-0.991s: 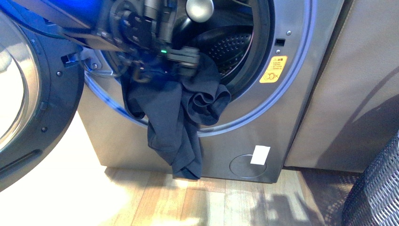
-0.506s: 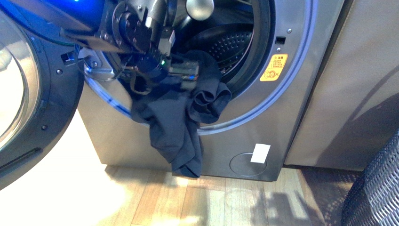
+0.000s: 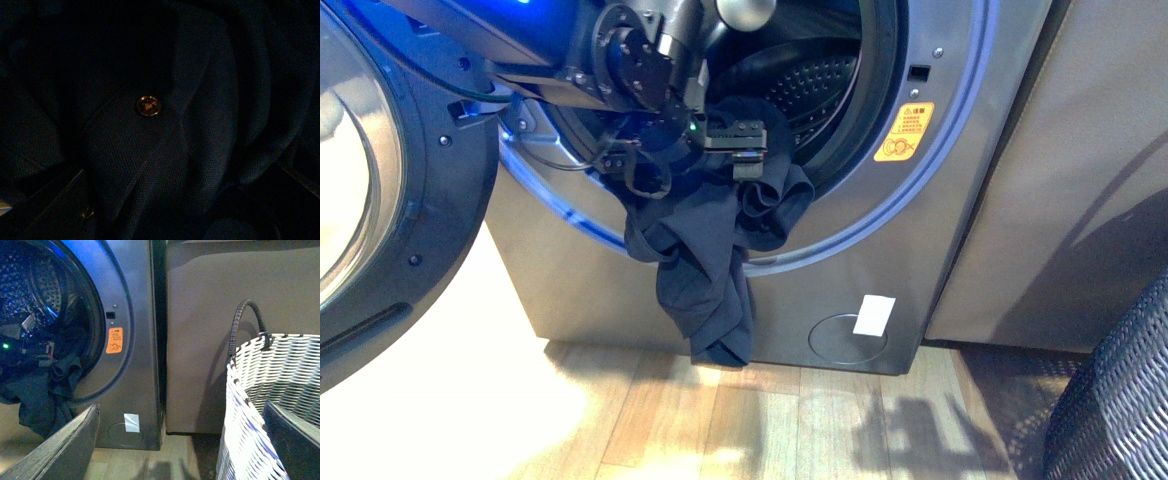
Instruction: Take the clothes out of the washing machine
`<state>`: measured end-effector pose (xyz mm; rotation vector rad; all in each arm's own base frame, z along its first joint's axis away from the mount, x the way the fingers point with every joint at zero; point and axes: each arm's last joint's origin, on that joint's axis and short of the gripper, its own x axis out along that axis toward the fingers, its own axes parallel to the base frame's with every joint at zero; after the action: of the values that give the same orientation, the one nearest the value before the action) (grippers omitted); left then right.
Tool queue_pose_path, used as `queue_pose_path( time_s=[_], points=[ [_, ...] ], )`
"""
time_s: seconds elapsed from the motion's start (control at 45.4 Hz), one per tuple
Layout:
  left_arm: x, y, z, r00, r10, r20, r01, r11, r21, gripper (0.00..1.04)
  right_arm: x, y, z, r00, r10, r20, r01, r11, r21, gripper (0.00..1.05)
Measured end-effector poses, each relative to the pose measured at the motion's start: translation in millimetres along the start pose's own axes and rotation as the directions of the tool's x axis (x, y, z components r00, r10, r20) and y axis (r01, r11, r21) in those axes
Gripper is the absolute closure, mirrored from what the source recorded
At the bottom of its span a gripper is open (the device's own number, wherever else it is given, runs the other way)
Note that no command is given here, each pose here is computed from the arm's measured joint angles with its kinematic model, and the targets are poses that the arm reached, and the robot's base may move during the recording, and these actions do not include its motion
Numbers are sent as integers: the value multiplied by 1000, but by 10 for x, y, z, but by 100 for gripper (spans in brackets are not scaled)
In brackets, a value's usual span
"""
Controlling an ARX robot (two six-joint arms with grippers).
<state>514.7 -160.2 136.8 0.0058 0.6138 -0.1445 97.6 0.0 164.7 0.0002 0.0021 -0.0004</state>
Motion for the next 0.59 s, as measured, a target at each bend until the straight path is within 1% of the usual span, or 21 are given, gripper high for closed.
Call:
queue_pose_path(
  time_s=[0.22,0.286,0.308,0.44,0.484,0.594],
  points=[
    [38,11,-36,1000,10,0,-10,999,44,7,0,0,0,1000,0,0,0,1000,0,7],
    [56,34,-58,999,32,-7,-31,997,64,16,0,0,0,1000,0,0,0,1000,0,7],
    [60,39,-64,999,35,-10,-34,997,67,18,0,0,0,1000,0,0,0,1000,0,7],
    [73,86,-86,996,80,-32,-75,990,123,38,0,0,0,1000,0,0,0,1000,0,7],
    [74,120,-84,994,97,-41,-90,986,139,49,0,0,0,1000,0,0,0,1000,0,7],
    [79,175,-85,993,109,-45,-101,983,150,69,0,0,0,1000,0,0,0,1000,0,7]
  ],
)
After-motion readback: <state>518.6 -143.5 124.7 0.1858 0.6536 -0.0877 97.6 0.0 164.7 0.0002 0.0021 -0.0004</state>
